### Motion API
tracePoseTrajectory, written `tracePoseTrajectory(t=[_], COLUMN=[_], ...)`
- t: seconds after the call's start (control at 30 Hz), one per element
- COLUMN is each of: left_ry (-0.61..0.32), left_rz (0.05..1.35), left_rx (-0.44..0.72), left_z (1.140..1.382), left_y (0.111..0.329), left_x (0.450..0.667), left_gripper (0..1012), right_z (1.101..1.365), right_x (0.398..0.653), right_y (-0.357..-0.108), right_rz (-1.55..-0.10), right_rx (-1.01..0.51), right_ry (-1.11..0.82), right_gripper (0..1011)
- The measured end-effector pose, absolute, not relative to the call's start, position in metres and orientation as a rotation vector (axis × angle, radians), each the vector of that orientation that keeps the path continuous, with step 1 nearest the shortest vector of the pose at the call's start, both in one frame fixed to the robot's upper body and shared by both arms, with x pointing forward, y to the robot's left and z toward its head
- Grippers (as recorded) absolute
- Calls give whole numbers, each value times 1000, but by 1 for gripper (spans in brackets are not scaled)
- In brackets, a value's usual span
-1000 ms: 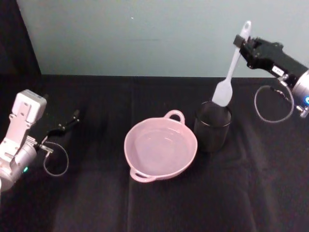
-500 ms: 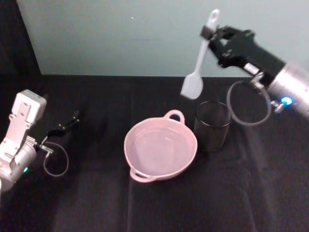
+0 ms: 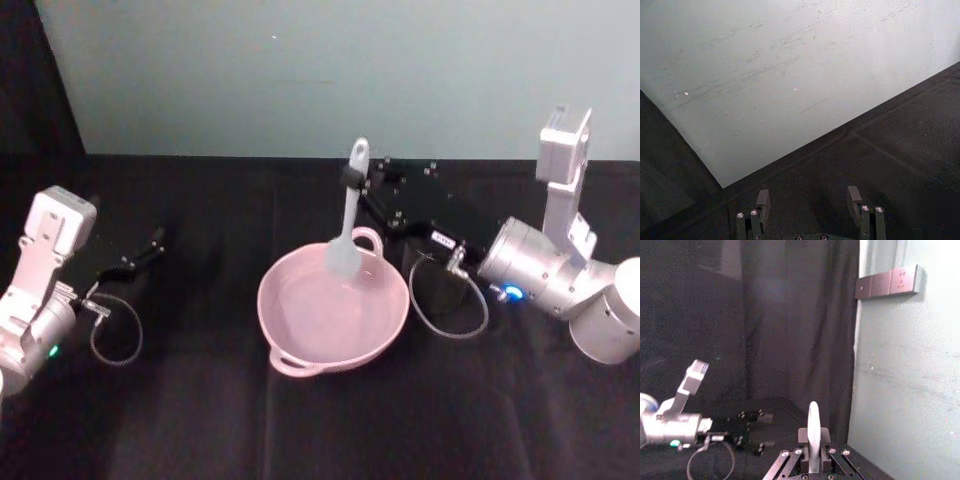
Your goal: Use the one hand to pick up the spoon and stir the clear water in the bowl.
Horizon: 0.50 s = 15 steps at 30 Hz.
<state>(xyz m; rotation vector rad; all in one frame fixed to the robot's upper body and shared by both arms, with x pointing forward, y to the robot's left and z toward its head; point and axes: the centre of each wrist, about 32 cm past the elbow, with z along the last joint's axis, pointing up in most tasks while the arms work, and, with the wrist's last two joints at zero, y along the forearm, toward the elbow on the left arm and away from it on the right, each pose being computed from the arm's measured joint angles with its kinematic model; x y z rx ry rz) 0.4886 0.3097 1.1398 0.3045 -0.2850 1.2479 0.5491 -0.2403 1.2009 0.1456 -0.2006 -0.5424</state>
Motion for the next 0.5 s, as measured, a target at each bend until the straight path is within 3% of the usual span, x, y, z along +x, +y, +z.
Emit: tracePoseTrajectory(t=[0.5], left_ry=[-285], left_rz=[1248], left_rx=[304], left_z=[1140], left_y=[310], left_x=[489], left_gripper=[1011], right_z=[1170], right_x=[533], right_y=[-245], right_rz=[-452], right_rx=[120], right_ry=[-132], right_gripper=[136])
